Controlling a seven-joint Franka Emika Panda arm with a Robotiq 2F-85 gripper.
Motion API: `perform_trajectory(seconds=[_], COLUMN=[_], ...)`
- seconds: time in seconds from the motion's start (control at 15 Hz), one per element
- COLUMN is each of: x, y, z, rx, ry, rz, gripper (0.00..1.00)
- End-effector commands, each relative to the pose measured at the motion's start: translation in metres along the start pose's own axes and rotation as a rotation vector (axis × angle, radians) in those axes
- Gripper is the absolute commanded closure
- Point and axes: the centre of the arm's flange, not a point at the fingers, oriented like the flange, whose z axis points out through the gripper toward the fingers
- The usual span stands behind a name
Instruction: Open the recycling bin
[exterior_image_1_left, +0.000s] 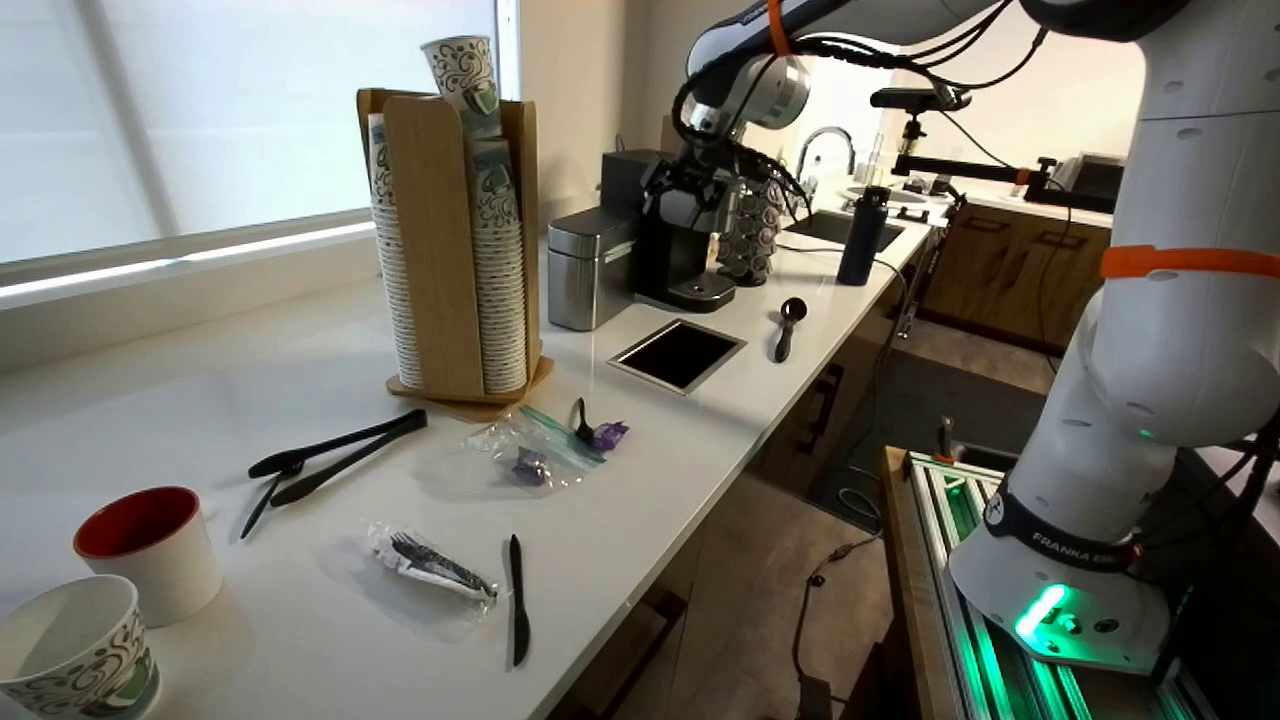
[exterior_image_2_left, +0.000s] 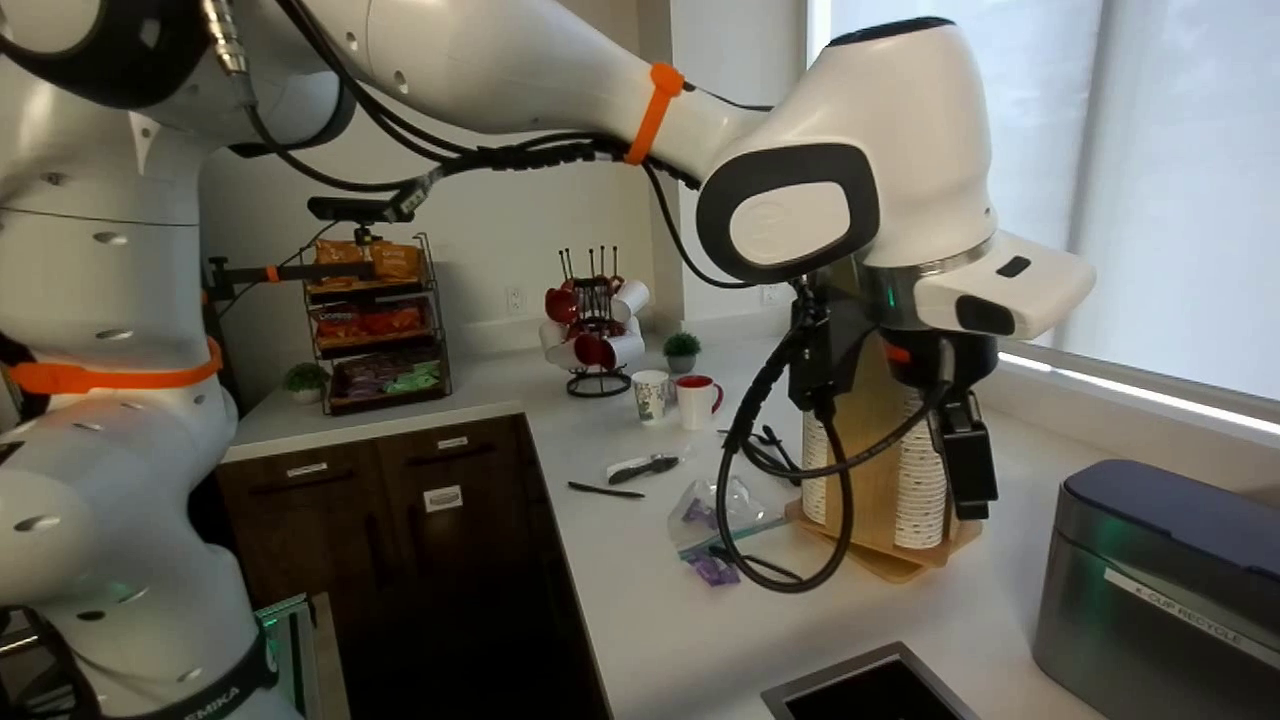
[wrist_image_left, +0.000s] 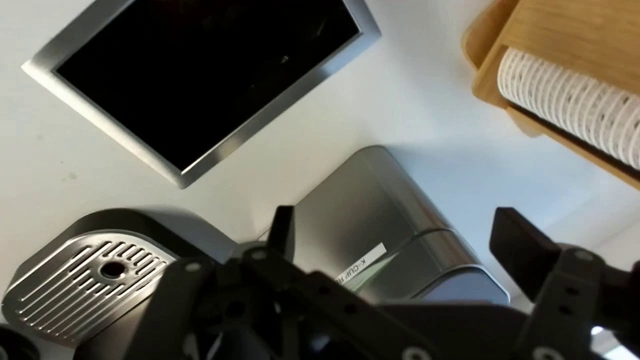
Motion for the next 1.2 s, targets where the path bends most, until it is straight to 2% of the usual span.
perform_trajectory(seconds=[0.0,0.4,0.53,0.67,0.8,0.87,0.93,1.07,1.13], x=[-0.003,0.020,0.028,0.036,0.036,0.033,0.033,0.033,0.033], y=[-0.005,0.019,0.032,0.042,0.041,0.042,0.042,0.040,0.039], z=[0.011,0.025,0.031,0.037,0.041,0.025,0.028,0.035,0.041], rx=[0.082,0.214,0.264,0.304,0.263,0.263,0.253,0.245,0.309], ry=[0.050,0.109,0.177,0.299,0.434,0.349,0.389,0.406,0.411], rz=[0.172,0.444,0.519,0.551,0.582,0.558,0.569,0.573,0.606], gripper=[0.00,0.00,0.00,0.00,0.00,0.00,0.00,0.00,0.00])
